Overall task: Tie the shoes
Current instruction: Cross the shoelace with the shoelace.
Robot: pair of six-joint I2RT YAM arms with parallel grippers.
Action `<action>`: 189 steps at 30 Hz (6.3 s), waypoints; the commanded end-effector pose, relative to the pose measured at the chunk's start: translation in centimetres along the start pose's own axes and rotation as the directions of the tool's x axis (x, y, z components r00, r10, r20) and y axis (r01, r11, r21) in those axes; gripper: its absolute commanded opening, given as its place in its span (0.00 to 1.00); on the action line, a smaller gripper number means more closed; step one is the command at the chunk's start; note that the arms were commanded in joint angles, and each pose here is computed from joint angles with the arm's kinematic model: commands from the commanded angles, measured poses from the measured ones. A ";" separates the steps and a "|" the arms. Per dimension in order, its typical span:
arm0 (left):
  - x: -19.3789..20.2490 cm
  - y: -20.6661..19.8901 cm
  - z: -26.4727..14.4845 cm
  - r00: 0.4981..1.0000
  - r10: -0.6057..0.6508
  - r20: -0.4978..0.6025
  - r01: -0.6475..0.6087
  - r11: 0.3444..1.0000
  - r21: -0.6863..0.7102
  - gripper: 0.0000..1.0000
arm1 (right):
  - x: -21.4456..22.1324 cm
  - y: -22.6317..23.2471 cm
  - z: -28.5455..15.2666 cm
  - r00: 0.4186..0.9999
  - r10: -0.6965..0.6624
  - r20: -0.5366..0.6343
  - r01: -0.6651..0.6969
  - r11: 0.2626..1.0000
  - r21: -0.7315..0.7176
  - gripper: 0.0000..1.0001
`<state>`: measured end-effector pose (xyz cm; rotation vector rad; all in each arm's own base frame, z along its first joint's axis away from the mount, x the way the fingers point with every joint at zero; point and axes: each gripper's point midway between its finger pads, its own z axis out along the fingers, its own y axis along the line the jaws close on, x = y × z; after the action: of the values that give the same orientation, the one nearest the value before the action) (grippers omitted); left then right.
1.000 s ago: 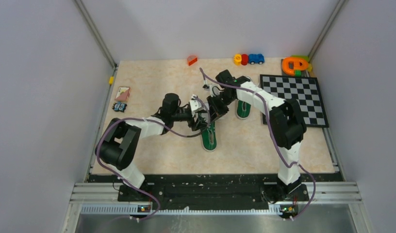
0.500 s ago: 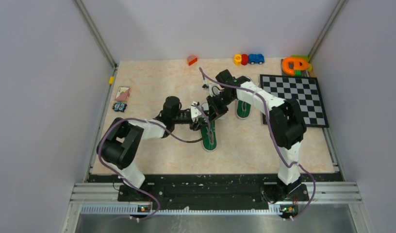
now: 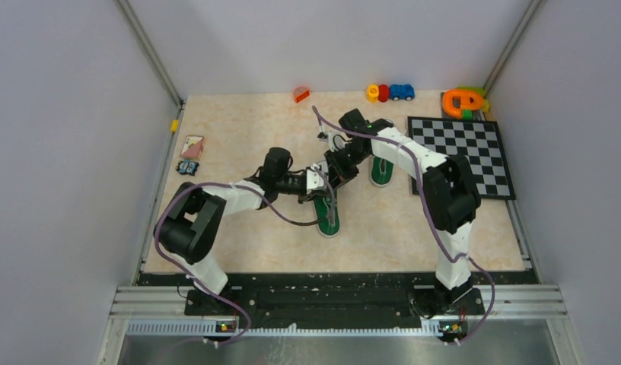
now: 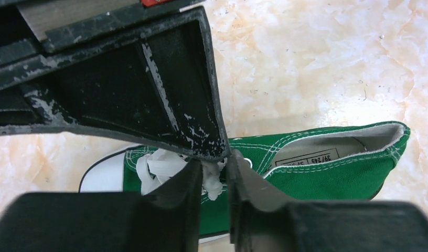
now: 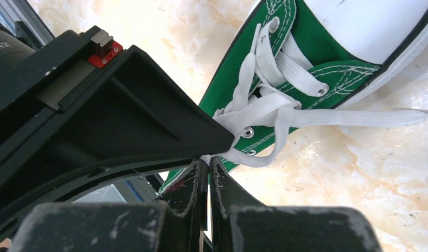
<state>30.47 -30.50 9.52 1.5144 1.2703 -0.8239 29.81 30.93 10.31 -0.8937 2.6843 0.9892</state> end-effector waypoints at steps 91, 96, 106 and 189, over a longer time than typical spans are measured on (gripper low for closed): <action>-1.2 0.6 -1.4 0.984 -0.178 0.020 0.179 0.984 -0.023 0.00 | -1.6 -1.1 -4.7 0.956 0.115 0.271 -0.096 0.992 -0.082 0.29; -1.2 0.7 -1.4 0.984 -0.180 0.018 0.180 0.983 -0.026 0.00 | -1.2 -0.5 -5.0 0.908 0.215 0.361 -0.160 0.971 -0.175 0.33; -2.3 1.5 -1.6 0.975 -0.219 0.026 0.221 0.973 -0.063 0.00 | -2.2 -2.1 -6.9 0.713 0.357 0.604 -0.321 0.931 -0.171 0.31; -1.6 0.8 0.4 0.895 -0.445 0.027 0.446 0.891 -0.089 0.00 | -1.4 -1.0 -1.8 0.571 0.537 0.620 -0.330 0.842 -0.426 0.24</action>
<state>31.39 -30.67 9.75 1.1345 1.7348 -0.9965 31.50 29.00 10.24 0.2492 2.1538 1.3873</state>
